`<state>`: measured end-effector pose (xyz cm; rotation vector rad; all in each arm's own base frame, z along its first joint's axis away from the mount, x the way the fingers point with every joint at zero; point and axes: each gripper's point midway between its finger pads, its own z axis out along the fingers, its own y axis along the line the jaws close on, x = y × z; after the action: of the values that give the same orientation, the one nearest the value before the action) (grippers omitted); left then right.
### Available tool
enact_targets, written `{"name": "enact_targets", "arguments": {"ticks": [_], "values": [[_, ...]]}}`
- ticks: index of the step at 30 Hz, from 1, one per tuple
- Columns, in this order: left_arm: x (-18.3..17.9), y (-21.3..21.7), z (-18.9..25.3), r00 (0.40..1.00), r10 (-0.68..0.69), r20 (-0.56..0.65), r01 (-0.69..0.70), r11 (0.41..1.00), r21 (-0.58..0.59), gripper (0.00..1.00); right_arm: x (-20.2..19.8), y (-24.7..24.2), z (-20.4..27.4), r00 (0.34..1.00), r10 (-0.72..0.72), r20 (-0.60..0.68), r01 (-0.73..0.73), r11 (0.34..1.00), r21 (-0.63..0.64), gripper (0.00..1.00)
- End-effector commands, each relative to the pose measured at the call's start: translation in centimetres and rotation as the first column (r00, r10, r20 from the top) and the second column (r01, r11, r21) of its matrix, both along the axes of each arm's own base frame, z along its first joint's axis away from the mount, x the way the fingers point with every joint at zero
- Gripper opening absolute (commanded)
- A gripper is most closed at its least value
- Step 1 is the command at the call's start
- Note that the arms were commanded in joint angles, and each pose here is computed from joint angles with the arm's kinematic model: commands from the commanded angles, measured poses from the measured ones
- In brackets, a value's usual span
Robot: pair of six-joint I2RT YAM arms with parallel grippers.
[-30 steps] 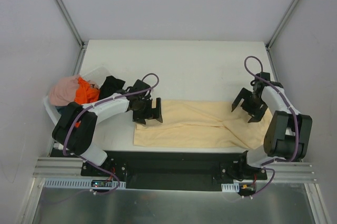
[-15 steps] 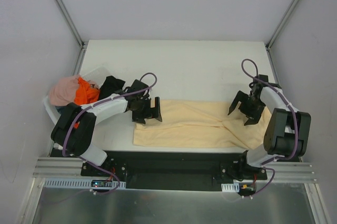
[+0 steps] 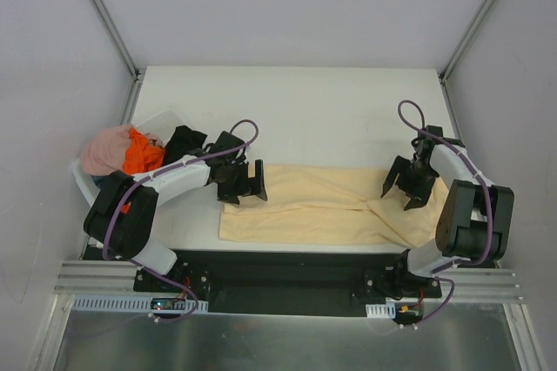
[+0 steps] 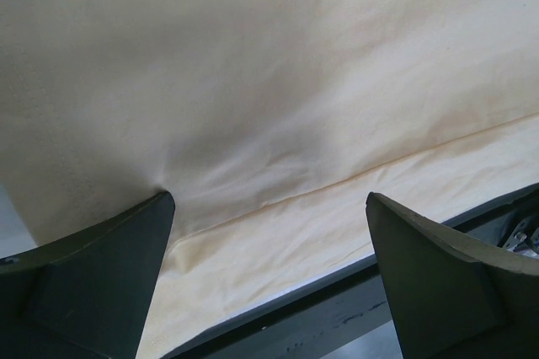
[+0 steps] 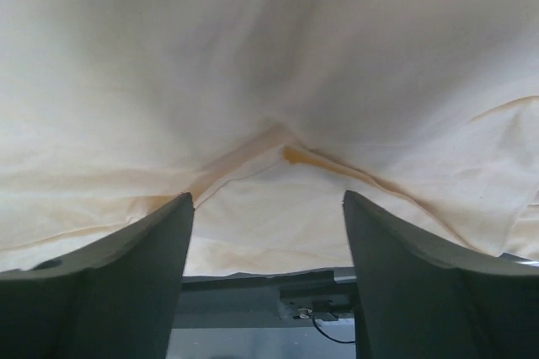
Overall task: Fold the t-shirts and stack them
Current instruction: Fold the other side of the tshirt into a rectangle
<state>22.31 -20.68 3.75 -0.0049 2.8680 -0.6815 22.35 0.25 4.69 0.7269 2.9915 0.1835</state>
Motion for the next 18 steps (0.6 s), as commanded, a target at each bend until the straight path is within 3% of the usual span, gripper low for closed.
{"name": "enact_targets", "arguments": {"ticks": [1, 5, 8, 9, 12, 18], "values": [[0.7, 0.8, 0.6, 0.999, 0.016, 0.034, -0.017, 1.000, 0.025, 0.99, 1.1, -1.6, 0.5, 1.000, 0.000, 0.005, 0.000, 0.997, -0.078, 0.70], [0.8, 1.0, 0.4, 0.999, 0.026, 0.034, -0.027, 0.999, 0.035, 0.99, 1.9, -2.0, -0.1, 1.000, -0.014, 0.013, 0.015, 0.995, -0.096, 0.65], [0.9, 1.0, 0.3, 0.999, 0.029, 0.035, -0.030, 0.999, 0.043, 0.99, 2.5, -1.8, -0.3, 1.000, -0.015, 0.020, 0.017, 0.996, -0.083, 0.54], [1.0, 1.0, 0.3, 0.999, 0.031, 0.035, -0.032, 0.999, 0.044, 0.99, 2.5, -1.7, -0.5, 1.000, -0.018, 0.014, 0.019, 0.997, -0.076, 0.45], [1.0, 1.1, 0.4, 0.999, 0.039, 0.036, -0.040, 0.998, 0.043, 0.99, 2.2, -1.4, -0.7, 1.000, -0.018, -0.005, 0.017, 0.997, -0.070, 0.33], [0.9, 1.2, 0.4, 0.998, 0.042, 0.036, -0.043, 0.998, 0.043, 0.99, 1.5, -1.6, -0.5, 1.000, -0.022, -0.013, 0.021, 0.996, -0.089, 0.18]]}}
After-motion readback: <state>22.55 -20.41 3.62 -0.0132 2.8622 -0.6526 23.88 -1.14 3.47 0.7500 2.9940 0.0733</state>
